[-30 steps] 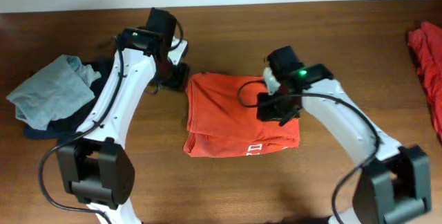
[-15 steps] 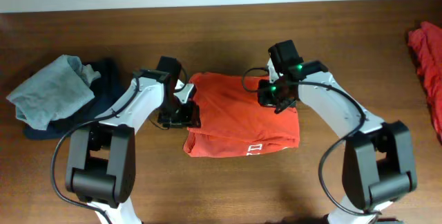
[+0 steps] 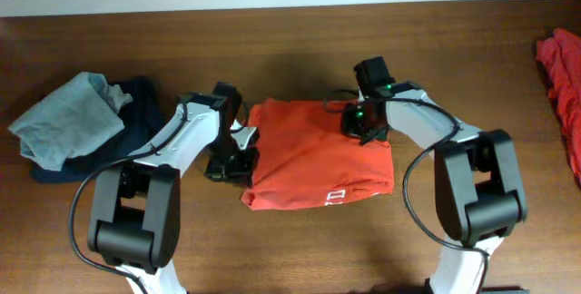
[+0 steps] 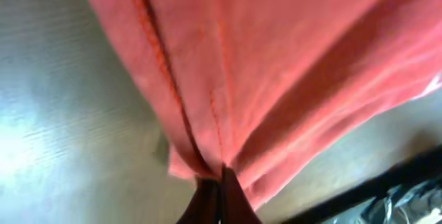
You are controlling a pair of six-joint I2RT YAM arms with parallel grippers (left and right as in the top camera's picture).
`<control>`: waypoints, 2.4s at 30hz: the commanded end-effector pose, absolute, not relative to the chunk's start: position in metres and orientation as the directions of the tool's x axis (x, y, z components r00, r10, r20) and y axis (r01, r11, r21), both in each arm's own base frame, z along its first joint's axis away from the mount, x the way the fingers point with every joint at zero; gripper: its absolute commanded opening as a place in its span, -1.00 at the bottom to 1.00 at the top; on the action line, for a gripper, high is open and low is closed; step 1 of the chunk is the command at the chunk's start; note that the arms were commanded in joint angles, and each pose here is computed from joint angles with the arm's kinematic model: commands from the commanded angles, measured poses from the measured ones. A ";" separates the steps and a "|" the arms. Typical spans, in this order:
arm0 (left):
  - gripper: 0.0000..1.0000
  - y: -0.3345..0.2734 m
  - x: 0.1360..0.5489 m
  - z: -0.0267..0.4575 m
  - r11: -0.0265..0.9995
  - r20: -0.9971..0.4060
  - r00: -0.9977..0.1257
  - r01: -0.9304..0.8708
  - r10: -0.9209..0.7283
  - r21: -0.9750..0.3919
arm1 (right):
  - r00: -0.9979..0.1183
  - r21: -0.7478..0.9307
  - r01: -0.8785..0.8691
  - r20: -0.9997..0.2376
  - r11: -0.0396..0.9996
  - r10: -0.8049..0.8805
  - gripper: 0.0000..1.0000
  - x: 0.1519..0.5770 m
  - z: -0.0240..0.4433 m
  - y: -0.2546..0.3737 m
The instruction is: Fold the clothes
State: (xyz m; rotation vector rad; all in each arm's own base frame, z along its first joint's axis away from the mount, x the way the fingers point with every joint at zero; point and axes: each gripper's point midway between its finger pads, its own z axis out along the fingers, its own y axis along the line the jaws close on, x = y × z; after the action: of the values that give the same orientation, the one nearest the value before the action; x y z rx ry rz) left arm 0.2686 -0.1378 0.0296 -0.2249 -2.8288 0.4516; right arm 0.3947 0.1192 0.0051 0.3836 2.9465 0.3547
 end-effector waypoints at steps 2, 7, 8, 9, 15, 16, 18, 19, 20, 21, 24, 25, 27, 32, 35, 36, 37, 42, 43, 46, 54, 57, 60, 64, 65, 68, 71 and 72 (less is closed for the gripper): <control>-0.99 -0.119 0.261 0.027 0.963 0.267 -0.942 0.142 0.203 -0.230 | -0.923 0.240 0.328 -0.125 0.914 0.364 -0.72 0.407 0.001 0.092; -0.99 -0.108 0.272 0.023 0.971 0.235 -0.954 0.142 0.186 -0.190 | -0.927 0.257 0.312 -0.126 0.914 0.352 -0.58 0.409 0.003 0.082; -0.99 -0.106 0.272 0.023 0.973 0.235 -0.956 0.134 0.178 -0.190 | -0.935 0.275 0.291 -0.121 0.916 0.334 -0.56 0.409 0.004 0.084; -0.99 -0.103 0.273 0.023 0.974 0.237 -0.957 0.124 0.168 -0.190 | -0.949 0.324 0.246 -0.111 0.914 0.294 -0.55 0.408 0.010 0.089; -0.76 -0.089 0.274 0.029 0.976 0.240 -0.960 0.096 0.143 -0.196 | -0.968 0.550 0.094 -0.146 0.830 0.206 -0.47 0.404 0.070 0.090; -0.72 -0.089 0.276 0.031 0.975 0.231 -0.962 0.102 0.147 -0.197 | -0.967 0.571 0.079 -0.155 0.817 0.202 -0.45 0.403 0.078 0.088; -0.64 -0.092 0.286 0.042 0.972 0.179 -0.972 0.116 0.153 -0.202 | -0.965 0.590 0.093 -0.145 0.802 0.219 -0.38 0.393 0.095 0.079; -0.60 -0.093 0.294 0.048 0.971 0.146 -0.977 0.123 0.154 -0.204 | -0.965 0.588 0.113 -0.127 0.801 0.229 -0.36 0.386 0.100 0.075; -0.51 -0.095 0.304 0.056 0.969 0.098 -0.983 0.133 0.156 -0.207 | -0.970 0.583 0.112 -0.111 0.804 0.216 -0.36 0.378 0.102 0.073; -0.44 -0.097 0.313 0.062 0.968 0.056 -0.986 0.141 0.156 -0.209 | -0.974 0.581 0.110 -0.099 0.807 0.204 -0.36 0.372 0.103 0.073; -0.13 -0.105 0.351 0.072 0.959 -0.113 -0.981 0.181 0.159 -0.217 | -0.992 0.541 0.103 -0.002 0.835 0.124 -0.31 0.340 0.096 0.081; -0.12 -0.109 0.364 0.074 0.955 -0.167 -0.973 0.194 0.158 -0.223 | -0.993 0.506 0.107 0.019 0.856 0.114 -0.28 0.333 0.091 0.080; -0.05 -0.116 0.394 0.076 0.939 -0.297 -0.932 0.274 0.207 -0.207 | -0.993 0.384 0.119 0.062 0.916 0.103 -0.22 0.318 0.075 0.074; 0.22 -0.147 0.420 0.066 0.864 -0.423 -0.842 0.454 0.335 -0.218 | -0.990 0.311 0.105 0.125 0.945 0.068 -0.17 0.291 0.049 0.085; 0.31 -0.155 0.428 0.051 0.854 -0.435 -0.829 0.474 0.351 -0.214 | -0.992 0.313 0.100 0.110 0.945 0.068 -0.17 0.290 0.037 0.094; 0.33 -0.157 0.430 0.043 0.852 -0.432 -0.829 0.477 0.355 -0.215 | -0.991 0.311 0.111 0.108 0.944 0.081 -0.18 0.290 0.034 0.096; 0.33 -0.160 0.432 0.031 0.850 -0.422 -0.832 0.479 0.361 -0.218 | -0.989 0.303 0.130 0.104 0.944 0.103 -0.18 0.290 0.027 0.098; -0.27 -0.164 0.441 0.010 0.842 -0.436 -0.817 0.499 0.378 -0.206 | -0.983 0.271 0.173 0.102 0.947 0.150 -0.19 0.285 0.011 0.092; -0.67 -0.163 0.443 0.010 0.845 -0.440 -0.815 0.497 0.377 -0.197 | -0.982 0.268 0.176 0.110 0.947 0.152 -0.28 0.280 0.006 0.091; -0.99 -0.155 0.447 0.017 0.864 -0.433 -0.823 0.475 0.368 -0.168 | -0.977 0.220 0.199 0.120 0.955 0.176 -0.70 0.272 -0.003 0.083; -0.90 -0.094 0.455 0.062 0.937 -0.423 -0.844 0.348 0.331 0.040 | -0.965 0.056 0.246 0.109 0.968 0.239 -0.92 0.262 -0.015 0.054; -0.84 -0.074 0.457 0.070 0.949 -0.425 -0.850 0.304 0.311 0.086 | -0.952 0.013 0.285 0.119 0.958 0.282 -0.92 0.257 -0.015 0.048; -0.67 -0.065 0.458 0.071 0.955 -0.424 -0.857 0.283 0.292 0.084 | -0.952 0.012 0.285 0.121 0.959 0.281 -0.92 0.256 -0.015 0.048; -0.14 -0.062 0.458 0.071 0.958 -0.422 -0.861 0.275 0.285 0.084 | -0.952 0.013 0.285 0.122 0.959 0.281 -0.92 0.256 -0.015 0.048; -0.08 -0.062 0.458 0.071 0.958 -0.421 -0.861 0.275 0.285 0.084 | -0.952 0.013 0.285 0.122 0.959 0.281 -0.92 0.256 -0.015 0.048; 0.06 -0.062 0.457 0.071 0.961 -0.422 -0.864 0.266 0.274 0.079 | -0.955 0.035 0.274 0.129 0.961 0.268 -0.88 0.256 -0.014 0.052; 0.07 -0.064 0.454 0.069 0.962 -0.412 -0.871 0.268 0.267 0.058 | -0.986 0.235 0.135 0.128 0.963 0.107 -0.75 0.263 0.000 0.083; 0.08 -0.068 0.451 0.069 0.960 -0.407 -0.873 0.277 0.268 0.038 | -0.993 0.306 0.088 0.104 0.948 0.058 -0.72 0.268 0.009 0.094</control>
State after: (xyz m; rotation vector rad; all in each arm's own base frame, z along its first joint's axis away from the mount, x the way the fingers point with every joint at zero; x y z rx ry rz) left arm 0.4486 -0.0628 0.0520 -0.5216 -3.4939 -0.0097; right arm 0.2703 0.0760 0.0002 0.3443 3.2031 0.3130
